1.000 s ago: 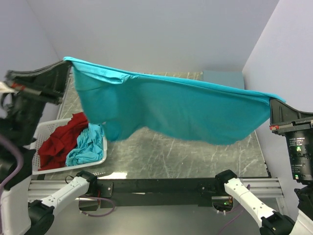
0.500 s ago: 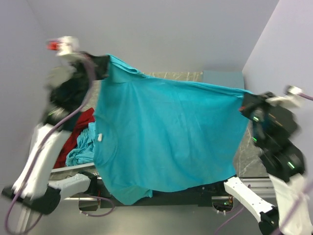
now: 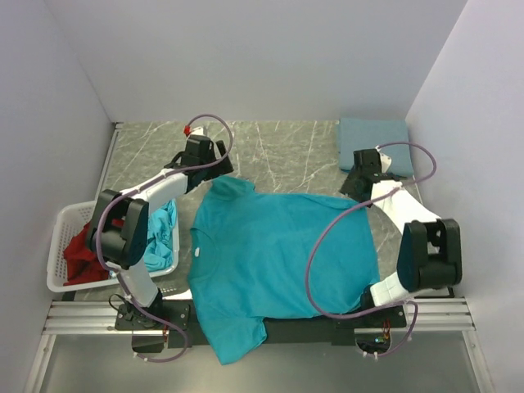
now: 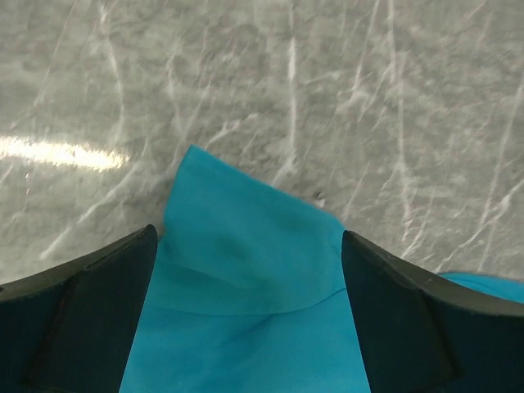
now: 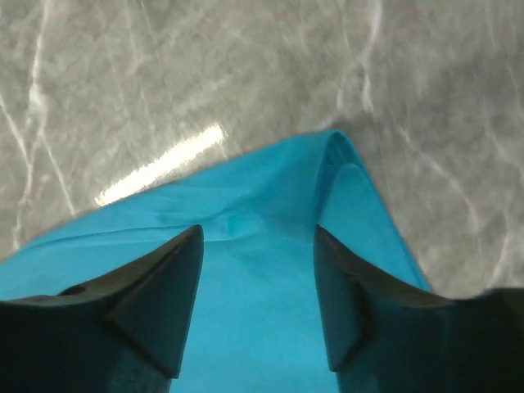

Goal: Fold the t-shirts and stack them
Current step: Flatten the tshirt out

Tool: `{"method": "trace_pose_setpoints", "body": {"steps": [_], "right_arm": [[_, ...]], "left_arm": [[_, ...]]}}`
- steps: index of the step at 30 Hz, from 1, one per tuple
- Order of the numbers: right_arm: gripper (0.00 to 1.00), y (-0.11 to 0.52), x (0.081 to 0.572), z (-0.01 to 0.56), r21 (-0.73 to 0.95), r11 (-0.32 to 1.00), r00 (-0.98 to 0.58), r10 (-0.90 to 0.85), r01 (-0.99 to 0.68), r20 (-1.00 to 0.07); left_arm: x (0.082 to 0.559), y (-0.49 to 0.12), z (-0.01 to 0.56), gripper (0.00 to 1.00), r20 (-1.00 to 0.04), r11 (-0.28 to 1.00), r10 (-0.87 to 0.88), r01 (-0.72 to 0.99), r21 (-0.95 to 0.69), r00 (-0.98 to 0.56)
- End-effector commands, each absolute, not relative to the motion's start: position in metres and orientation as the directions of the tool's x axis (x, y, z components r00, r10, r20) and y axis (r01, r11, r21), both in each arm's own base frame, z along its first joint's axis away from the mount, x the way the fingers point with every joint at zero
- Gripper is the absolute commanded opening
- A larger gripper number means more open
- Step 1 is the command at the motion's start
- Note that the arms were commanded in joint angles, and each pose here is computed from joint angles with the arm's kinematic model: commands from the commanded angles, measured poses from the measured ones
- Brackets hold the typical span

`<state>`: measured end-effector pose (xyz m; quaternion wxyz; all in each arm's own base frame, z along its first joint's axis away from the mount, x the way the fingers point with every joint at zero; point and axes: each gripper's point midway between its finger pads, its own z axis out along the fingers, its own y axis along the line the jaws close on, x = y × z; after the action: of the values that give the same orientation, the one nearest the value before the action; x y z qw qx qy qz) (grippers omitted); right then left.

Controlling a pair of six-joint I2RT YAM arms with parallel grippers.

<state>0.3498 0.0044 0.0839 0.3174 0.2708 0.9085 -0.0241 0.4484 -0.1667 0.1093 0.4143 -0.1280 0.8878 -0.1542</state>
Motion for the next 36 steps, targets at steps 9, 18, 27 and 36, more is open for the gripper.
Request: {"method": "trace_pose_setpoints", "body": {"steps": [9, 18, 27, 36], "right_arm": [[0.9, 0.004, 0.393, 0.145, 0.216, 0.857, -0.537, 0.47, 0.468, -0.7], [0.91, 0.038, 0.329, 0.101, 0.31, 0.87, -0.654, 0.492, 0.383, -0.574], [0.91, 0.051, 0.325, 0.058, 0.308, 0.878, -0.727, 0.476, 0.365, -0.495], [0.91, 0.04, 0.374, 0.041, 0.218, 0.883, -0.74, 0.468, 0.416, -0.482]], "left_arm": [[0.473, -0.19, 0.193, 0.99, -0.763, 0.863, -0.41, 0.058, -0.502, -0.499], [0.387, -0.202, 0.154, 0.99, -0.596, 0.758, -0.47, 0.047, -0.65, -0.651], [0.346, -0.221, 0.091, 0.99, -0.53, 0.791, -0.441, -0.036, -0.61, -0.725], [0.343, -0.224, 0.046, 0.99, -0.463, 0.818, -0.403, -0.084, -0.569, -0.79]]}}
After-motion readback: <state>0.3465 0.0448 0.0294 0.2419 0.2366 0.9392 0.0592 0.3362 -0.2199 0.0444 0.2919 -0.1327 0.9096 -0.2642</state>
